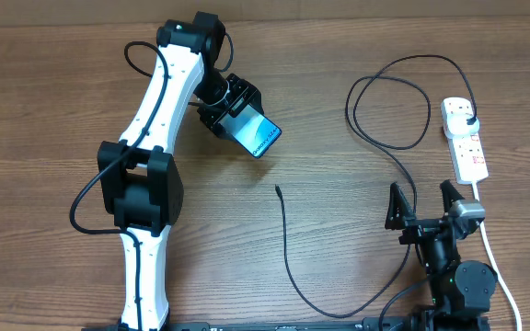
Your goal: Plug charger to phone and switch on socket
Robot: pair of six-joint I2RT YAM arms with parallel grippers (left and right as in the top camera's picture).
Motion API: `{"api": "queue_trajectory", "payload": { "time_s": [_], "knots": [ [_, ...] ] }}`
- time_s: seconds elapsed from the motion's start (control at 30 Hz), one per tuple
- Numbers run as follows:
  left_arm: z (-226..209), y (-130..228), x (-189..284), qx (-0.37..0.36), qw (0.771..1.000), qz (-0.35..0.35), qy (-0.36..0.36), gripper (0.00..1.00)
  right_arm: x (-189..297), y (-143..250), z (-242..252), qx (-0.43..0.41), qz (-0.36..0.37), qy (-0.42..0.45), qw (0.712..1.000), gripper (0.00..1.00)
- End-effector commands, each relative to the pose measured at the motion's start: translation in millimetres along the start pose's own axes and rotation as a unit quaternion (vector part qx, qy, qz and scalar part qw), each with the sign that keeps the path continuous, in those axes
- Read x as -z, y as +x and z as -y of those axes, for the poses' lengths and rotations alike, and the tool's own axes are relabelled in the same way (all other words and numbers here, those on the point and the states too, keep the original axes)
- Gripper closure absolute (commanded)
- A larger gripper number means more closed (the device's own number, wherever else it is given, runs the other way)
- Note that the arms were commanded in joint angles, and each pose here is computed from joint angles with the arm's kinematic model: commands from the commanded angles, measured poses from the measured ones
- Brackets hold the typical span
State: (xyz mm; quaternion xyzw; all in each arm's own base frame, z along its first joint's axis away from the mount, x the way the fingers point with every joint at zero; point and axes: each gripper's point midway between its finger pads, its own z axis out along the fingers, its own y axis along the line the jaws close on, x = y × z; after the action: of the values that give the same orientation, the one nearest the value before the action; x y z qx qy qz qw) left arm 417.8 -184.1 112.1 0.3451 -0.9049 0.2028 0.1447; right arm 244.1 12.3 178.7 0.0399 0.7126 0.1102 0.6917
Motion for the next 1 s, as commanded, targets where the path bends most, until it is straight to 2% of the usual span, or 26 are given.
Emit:
{"api": "queue_trajectory", "payload": {
  "time_s": [0.0, 0.17, 0.27, 0.43, 0.57, 0.7, 0.87, 0.97],
  "knots": [
    [9.7, 1.6, 4.4, 0.005, 1.000, -0.001, 0.017, 0.96, 9.3, -42.4, -12.4, -0.031, 0.038, -0.014, 0.999, 0.00],
    [9.6, 1.7, 4.4, 0.005, 1.000, -0.001, 0.017, 0.96, 13.4, -77.6, -20.6, -0.031, 0.039, -0.014, 0.999, 0.00],
    [9.6, 1.7, 4.4, 0.005, 1.000, -0.001, 0.017, 0.96, 7.6, -92.8, -23.2, -0.035, 0.014, -0.009, 0.999, 0.00],
    [9.6, 1.8, 4.4, 0.005, 1.000, -0.002, 0.017, 0.96, -15.2, -105.1, -41.2, -0.051, -0.069, -0.045, 0.995, 0.00],
    [9.6, 1.8, 4.4, 0.005, 1.000, -0.002, 0.017, 0.96, -38.6, -106.6, -70.5, -0.078, -0.155, -0.125, 0.977, 0.00],
    [9.5, 1.8, 4.4, 0.005, 1.000, -0.002, 0.017, 0.96, -59.9, -93.0, -102.3, -0.132, -0.257, -0.227, 0.930, 0.00],
    [9.5, 1.7, 4.4, 0.005, 1.000, -0.001, 0.017, 0.96, -75.2, -69.9, -133.5, -0.209, -0.334, -0.372, 0.840, 0.00],
    [9.6, 1.8, 4.4, 0.011, 1.000, -0.002, 0.017, 0.96, -89.3, -47.1, -131.2, -0.240, -0.361, -0.390, 0.812, 0.00]
  ]
}}
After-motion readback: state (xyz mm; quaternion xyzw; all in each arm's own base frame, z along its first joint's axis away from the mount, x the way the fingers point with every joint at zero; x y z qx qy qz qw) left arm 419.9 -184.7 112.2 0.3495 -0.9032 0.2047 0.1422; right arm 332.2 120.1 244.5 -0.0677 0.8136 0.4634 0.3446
